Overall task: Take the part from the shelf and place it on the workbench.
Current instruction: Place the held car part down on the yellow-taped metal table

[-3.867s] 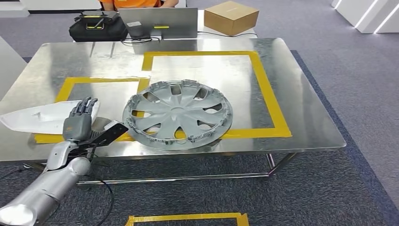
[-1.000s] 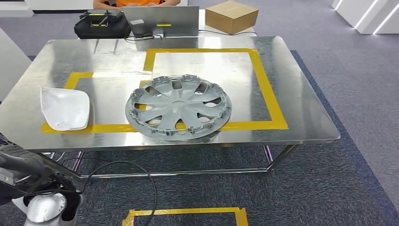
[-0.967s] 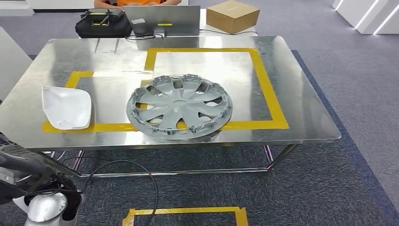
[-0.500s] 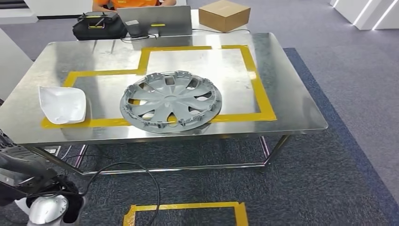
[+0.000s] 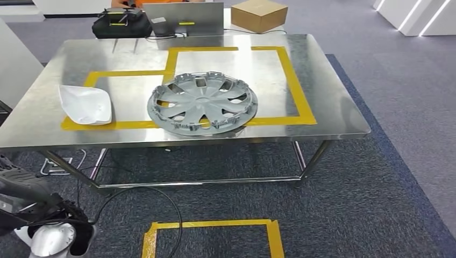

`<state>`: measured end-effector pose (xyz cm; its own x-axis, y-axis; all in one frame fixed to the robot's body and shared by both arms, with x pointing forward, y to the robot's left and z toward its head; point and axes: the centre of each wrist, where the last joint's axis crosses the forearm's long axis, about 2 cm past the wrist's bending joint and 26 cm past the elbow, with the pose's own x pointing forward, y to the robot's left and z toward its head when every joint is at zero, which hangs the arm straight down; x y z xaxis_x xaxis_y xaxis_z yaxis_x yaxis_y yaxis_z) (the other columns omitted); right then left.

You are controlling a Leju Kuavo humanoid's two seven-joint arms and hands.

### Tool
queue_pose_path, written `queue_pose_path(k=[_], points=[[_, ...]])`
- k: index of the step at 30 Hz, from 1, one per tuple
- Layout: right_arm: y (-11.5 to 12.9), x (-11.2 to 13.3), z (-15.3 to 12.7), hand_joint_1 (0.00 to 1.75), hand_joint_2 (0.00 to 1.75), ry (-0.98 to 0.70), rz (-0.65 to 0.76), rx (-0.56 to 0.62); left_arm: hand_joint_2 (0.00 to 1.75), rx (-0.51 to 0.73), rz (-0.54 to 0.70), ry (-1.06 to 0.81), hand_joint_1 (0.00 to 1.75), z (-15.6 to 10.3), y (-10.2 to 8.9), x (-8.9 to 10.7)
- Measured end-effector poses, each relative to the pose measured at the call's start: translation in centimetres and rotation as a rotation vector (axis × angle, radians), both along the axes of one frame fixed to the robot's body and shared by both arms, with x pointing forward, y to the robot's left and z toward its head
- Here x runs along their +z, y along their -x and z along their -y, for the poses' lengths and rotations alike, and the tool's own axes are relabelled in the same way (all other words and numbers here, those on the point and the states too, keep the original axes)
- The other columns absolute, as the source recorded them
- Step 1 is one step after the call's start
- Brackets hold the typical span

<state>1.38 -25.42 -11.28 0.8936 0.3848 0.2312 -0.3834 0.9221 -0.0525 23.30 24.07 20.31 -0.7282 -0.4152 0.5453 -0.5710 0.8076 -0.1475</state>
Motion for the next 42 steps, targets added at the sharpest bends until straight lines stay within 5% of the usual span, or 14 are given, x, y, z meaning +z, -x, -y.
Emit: queue_pose_path(k=[42], points=[[-0.61,0.04,-0.05,0.00,0.00,0.009,0.009,0.002,0.00,-0.003,-0.017,0.004,0.00,0.14,0.09,-0.41]])
